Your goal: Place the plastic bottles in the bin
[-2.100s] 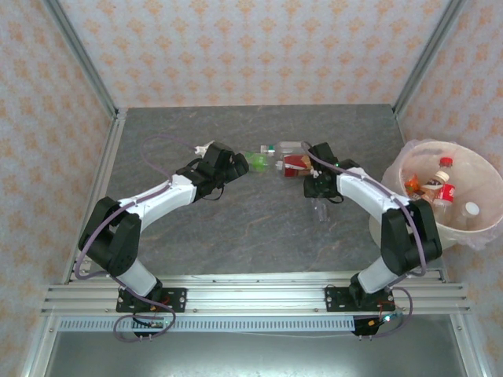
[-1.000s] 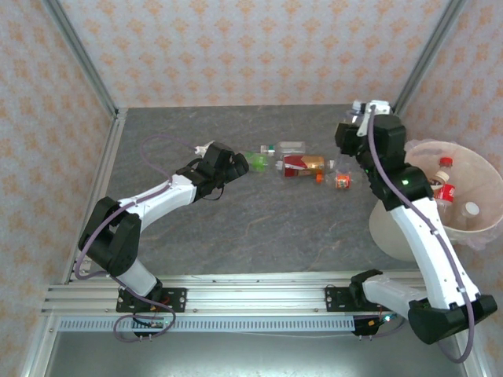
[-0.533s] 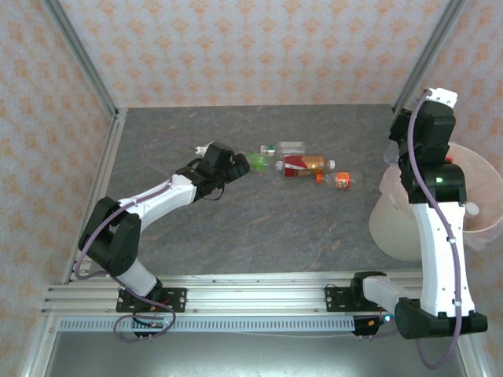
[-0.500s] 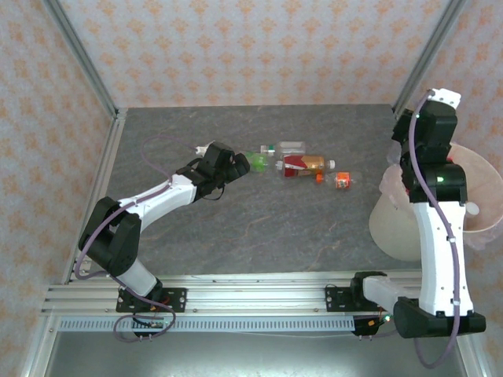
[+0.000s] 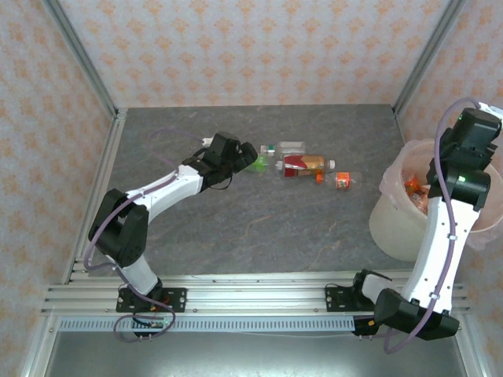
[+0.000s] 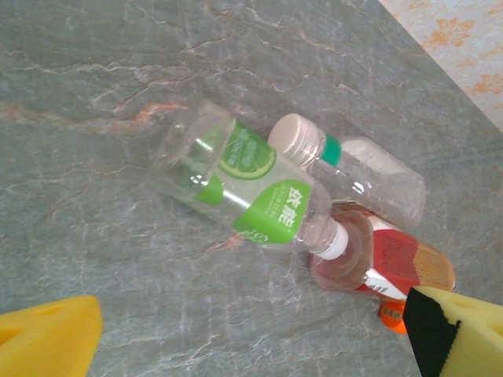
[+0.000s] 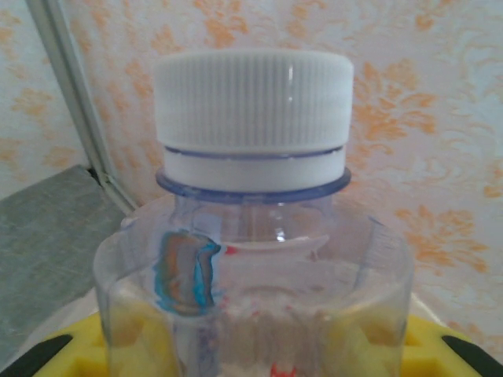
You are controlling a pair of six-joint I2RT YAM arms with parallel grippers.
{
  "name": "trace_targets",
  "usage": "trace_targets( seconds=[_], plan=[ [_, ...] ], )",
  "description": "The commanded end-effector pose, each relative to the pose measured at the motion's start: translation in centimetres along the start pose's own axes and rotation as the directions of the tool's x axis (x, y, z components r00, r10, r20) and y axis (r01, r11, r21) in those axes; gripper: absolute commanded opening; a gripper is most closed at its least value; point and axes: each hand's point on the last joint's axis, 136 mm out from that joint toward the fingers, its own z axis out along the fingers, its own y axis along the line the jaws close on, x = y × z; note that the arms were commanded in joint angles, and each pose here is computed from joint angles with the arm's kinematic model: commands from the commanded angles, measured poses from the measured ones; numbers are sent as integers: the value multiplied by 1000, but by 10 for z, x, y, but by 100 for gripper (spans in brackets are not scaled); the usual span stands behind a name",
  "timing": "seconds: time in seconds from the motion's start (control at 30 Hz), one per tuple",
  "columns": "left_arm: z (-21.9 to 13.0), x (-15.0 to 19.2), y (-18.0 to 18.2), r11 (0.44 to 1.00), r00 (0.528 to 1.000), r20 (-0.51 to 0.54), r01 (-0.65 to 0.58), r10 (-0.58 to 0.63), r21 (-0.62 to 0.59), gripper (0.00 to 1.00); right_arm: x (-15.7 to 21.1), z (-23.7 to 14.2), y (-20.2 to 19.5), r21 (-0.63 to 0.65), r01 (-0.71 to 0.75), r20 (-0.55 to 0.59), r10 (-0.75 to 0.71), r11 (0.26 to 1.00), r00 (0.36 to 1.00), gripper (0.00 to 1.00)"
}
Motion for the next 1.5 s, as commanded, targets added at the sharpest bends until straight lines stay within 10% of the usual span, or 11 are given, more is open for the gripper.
trace_targets(
  seconds=[0.0,0.37,0.57,1.07,1.47],
  plan=[
    [-4,-8,-10,1000,1000,-7,18,-18,12,100,9,1,-2,-12,122,-36,-122,992,992,21],
    [-3,-4,-16,999,999,-21,45,-45,21,100,41,25,-37,183,439,-122,-423,880,898,30],
    [-3,0,-18,1000,999,-26,26,-26,10,100,43,36,-51,217,410,-115,-394,886,912,40],
    [2,5,-17,1000,999,-34,22,-22,4,100,34,30,-44,194,297,19,-306,935,952,99],
    [0,7,-10,1000,999,-28,18,-18,-7,100,33,23,-35,107,59,13,-60,992,998,99]
  ],
)
